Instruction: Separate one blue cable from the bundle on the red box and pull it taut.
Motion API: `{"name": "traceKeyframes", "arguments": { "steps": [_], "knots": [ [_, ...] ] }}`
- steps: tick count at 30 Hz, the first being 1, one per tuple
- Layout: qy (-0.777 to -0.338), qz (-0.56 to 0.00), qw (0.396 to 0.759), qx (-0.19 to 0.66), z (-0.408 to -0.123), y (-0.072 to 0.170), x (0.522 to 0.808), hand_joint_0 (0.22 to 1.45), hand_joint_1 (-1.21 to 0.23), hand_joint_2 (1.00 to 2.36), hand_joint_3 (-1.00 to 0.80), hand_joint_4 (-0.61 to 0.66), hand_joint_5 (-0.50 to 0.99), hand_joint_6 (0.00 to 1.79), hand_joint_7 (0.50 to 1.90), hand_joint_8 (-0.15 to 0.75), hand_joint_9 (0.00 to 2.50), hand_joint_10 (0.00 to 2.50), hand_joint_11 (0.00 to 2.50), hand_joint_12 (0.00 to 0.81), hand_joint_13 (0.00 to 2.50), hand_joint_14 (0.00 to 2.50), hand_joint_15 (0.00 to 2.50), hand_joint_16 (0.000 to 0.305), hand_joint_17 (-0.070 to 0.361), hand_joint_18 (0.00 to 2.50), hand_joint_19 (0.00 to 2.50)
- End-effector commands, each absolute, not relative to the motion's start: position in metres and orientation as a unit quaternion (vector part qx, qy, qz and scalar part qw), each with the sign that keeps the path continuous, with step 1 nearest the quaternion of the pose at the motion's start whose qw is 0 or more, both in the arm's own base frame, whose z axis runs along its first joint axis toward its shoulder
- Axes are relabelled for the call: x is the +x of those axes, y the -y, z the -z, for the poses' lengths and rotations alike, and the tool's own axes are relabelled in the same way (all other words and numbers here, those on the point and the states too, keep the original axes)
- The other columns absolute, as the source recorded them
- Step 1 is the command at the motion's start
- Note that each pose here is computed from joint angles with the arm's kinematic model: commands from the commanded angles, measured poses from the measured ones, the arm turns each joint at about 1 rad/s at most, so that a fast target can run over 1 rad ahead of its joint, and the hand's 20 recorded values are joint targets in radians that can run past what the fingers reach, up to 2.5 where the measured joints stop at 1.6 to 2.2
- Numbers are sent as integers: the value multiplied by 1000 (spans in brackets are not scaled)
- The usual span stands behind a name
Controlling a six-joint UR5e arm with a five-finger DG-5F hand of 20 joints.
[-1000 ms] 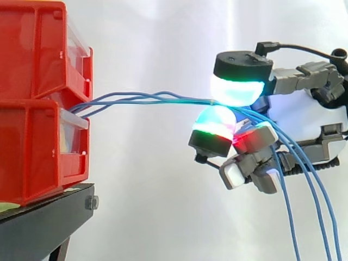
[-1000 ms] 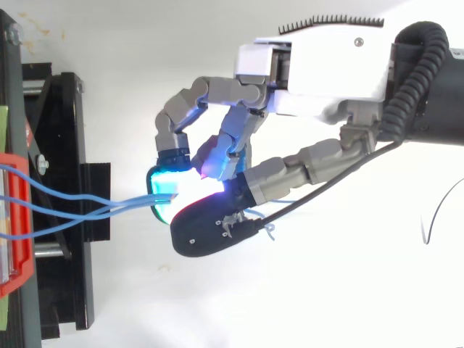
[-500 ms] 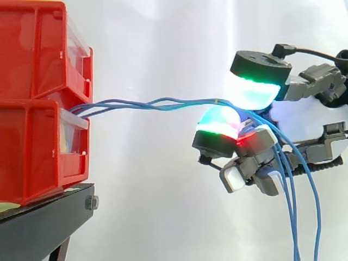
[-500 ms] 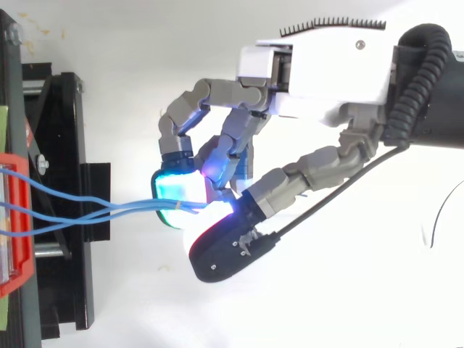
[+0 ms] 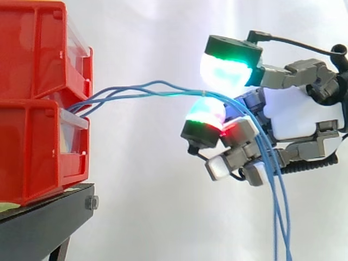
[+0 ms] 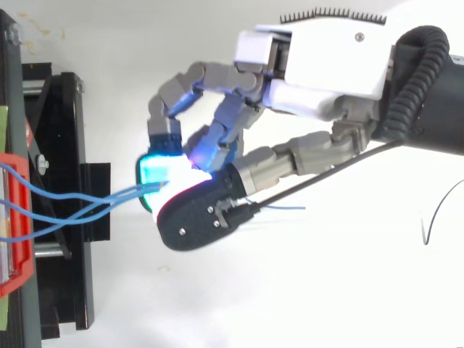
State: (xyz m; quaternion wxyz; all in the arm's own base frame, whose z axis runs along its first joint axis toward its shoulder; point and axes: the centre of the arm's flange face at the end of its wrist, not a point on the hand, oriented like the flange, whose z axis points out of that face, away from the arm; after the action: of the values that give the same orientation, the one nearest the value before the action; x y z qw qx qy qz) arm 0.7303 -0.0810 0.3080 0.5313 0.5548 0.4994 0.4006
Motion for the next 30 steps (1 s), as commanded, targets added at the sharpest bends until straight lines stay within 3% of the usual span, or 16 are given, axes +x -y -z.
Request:
{"name": "traceKeyframes", "arguments": {
  "steps": [1, 5, 9, 15, 17, 22, 24, 26, 30],
  "knots": [
    [-472, -396, 558, 556, -311, 77, 736, 586, -729, 1004, -455, 183, -145, 816, 1110, 381, 1121, 19, 1039, 402, 943, 15, 591, 50, 112, 1029, 763],
    [-469, -391, 571, 548, -299, 67, 744, 619, -798, 1016, -269, 137, -151, 827, 1200, 378, 1099, 20, 1057, 400, 943, 17, 586, 49, 110, 1040, 752],
    [-454, -409, 569, 550, -285, 59, 753, 619, -831, 1022, -102, 45, -157, 883, 1152, 389, 1122, 19, 1078, 404, 968, 17, 590, 50, 114, 1086, 743],
    [-448, -413, 572, 549, -286, 53, 754, 646, -871, 1023, 28, -52, -168, 902, 1244, 387, 1135, 17, 1067, 414, 994, 16, 587, 52, 118, 1127, 725],
    [-449, -411, 572, 549, -282, 50, 755, 668, -881, 1024, 48, -40, -184, 908, 1206, 373, 1103, 18, 1086, 401, 971, 15, 586, 51, 114, 1102, 720],
    [-441, -423, 564, 556, -270, 39, 756, 724, -919, 1022, -129, 104, -207, 894, 1043, 341, 981, 19, 1071, 392, 902, 18, 593, 48, 108, 1010, 707],
    [-444, -421, 550, 568, -267, 38, 753, 687, -944, 1009, -386, 131, -209, 885, 1030, 338, 966, 19, 1064, 393, 903, 18, 588, 48, 108, 1013, 704],
    [-443, -424, 542, 575, -266, 36, 751, 645, -884, 1000, -497, 149, -205, 881, 1023, 351, 1004, 19, 1060, 391, 912, 18, 588, 48, 107, 1016, 732],
    [-442, -426, 534, 581, -265, 35, 750, 558, -664, 1000, -500, 172, -178, 864, 1055, 386, 1104, 17, 1056, 405, 942, 15, 591, 51, 115, 1056, 749]
  ]
}}
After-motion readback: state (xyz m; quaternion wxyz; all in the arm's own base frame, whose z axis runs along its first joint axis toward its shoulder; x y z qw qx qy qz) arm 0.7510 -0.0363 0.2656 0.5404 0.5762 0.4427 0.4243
